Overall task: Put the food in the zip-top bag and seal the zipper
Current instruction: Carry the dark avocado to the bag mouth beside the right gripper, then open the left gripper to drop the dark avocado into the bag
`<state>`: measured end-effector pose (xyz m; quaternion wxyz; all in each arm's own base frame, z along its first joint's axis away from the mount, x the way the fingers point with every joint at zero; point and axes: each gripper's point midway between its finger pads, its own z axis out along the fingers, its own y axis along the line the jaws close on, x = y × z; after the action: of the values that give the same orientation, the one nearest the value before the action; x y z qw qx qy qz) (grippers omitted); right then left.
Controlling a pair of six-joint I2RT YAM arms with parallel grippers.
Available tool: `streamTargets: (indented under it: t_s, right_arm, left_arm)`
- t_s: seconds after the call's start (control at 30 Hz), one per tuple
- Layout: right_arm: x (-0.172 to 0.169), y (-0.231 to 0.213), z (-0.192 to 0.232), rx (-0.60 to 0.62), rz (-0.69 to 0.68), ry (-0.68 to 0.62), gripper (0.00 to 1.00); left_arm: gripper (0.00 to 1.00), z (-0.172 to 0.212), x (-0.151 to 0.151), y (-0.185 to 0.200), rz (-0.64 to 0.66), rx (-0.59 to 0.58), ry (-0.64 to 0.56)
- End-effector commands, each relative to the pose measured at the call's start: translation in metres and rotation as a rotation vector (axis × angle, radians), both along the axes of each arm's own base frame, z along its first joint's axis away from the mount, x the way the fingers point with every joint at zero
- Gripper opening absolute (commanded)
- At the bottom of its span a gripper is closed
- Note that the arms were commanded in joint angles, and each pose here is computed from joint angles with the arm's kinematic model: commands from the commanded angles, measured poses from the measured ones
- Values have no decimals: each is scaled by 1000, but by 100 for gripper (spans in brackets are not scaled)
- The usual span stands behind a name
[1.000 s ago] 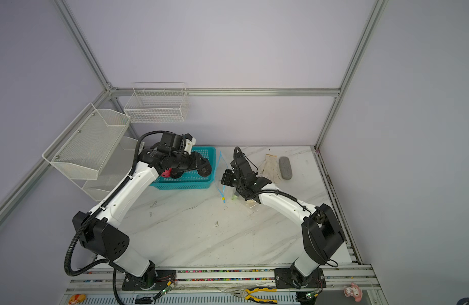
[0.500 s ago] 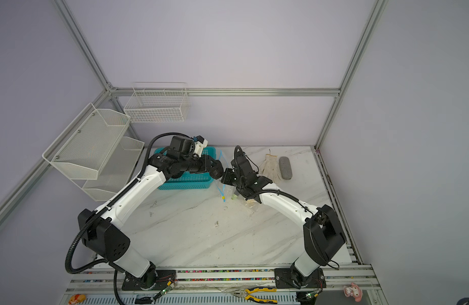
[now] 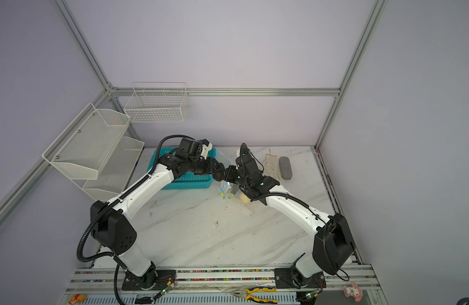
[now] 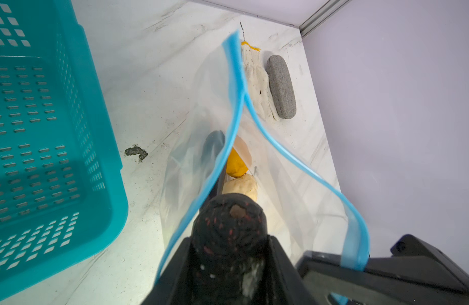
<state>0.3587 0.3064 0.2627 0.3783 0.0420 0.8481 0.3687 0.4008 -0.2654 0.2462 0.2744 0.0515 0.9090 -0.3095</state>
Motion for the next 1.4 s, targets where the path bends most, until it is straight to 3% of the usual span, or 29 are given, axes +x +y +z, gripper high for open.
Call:
streamTargets:
  t_s: [0.0, 0.37, 1.0, 1.37]
  right_arm:
    - [-3, -1, 14, 24, 1, -31, 0]
    - [-2, -2, 3, 13, -11, -15, 0]
    - [-9, -11, 10, 24, -28, -30, 0]
    - [-9, -9, 0, 17, -17, -20, 0]
  left_arm:
    - [22, 12, 3, -7, -12, -1, -65]
    - [26, -2, 4, -1, 4, 81, -63]
    - [33, -10, 8, -18, -24, 106, -69]
    - [65, 7, 4, -14, -18, 108, -112]
